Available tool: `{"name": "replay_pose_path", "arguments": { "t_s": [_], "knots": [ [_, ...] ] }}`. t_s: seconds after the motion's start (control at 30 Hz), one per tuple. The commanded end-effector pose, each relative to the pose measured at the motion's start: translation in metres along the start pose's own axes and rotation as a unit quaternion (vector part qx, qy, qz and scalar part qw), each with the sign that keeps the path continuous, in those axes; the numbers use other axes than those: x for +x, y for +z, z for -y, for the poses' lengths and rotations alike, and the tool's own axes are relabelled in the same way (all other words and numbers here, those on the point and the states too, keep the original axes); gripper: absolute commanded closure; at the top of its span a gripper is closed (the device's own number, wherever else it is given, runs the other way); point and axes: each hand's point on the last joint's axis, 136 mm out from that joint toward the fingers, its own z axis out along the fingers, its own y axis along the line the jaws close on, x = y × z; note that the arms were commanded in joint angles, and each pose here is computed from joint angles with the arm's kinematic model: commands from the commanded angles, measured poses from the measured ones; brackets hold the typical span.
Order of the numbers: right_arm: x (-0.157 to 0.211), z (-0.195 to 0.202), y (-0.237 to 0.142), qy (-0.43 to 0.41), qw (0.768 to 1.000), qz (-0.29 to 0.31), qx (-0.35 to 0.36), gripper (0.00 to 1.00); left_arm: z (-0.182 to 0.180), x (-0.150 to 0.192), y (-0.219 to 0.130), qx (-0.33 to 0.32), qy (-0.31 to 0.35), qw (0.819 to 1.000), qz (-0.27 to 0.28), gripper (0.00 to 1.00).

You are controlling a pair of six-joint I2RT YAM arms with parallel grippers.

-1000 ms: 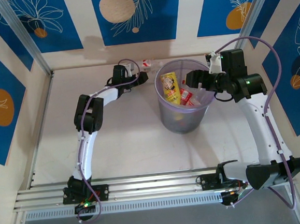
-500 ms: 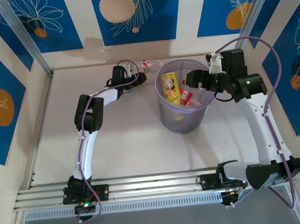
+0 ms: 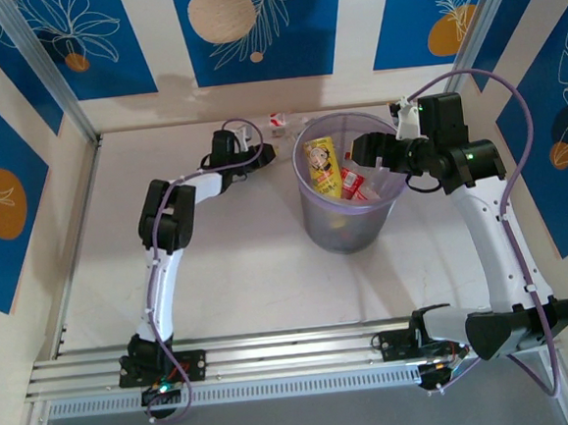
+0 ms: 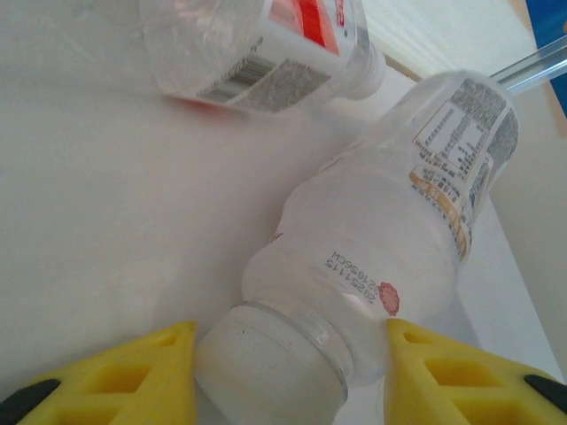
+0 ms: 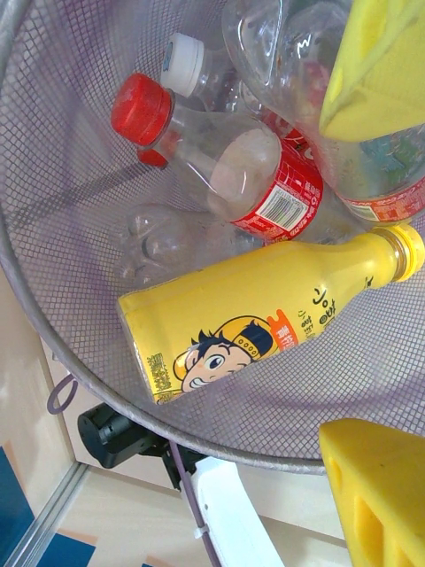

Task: Put the plastic bottles in the bin

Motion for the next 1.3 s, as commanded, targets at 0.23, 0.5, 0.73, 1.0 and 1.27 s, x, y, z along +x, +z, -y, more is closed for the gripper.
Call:
{"name": "replay_pose_path", "arguments": {
  "t_s": [0.23,0.5,0.73,1.0,1.27],
  "knots": [
    [0.0,-0.004,-0.014,-0.008,1.0,0.013,-0.002,0.19,0.022,0.01,-0.041,-0.001,0.009,1.0,0.002,0.57],
    [0.001,-0.007,-0.015,-0.01,1.0,0.013,-0.007,0.19,0.033,0.021,-0.087,-0.011,0.021,1.0,0.02,0.62],
    [0.001,-0.009,-0.016,-0.014,1.0,0.014,-0.009,0.19,0.039,0.037,-0.126,-0.033,0.038,0.999,0.018,0.62],
    [-0.001,-0.016,-0.012,-0.025,0.999,0.012,-0.017,0.19,0.036,0.037,-0.171,-0.035,-0.008,0.999,0.038,0.62],
    [-0.004,-0.02,-0.005,-0.036,0.999,0.007,-0.018,0.19,0.04,0.049,-0.2,-0.075,0.075,0.994,0.006,0.37]
  ]
}}
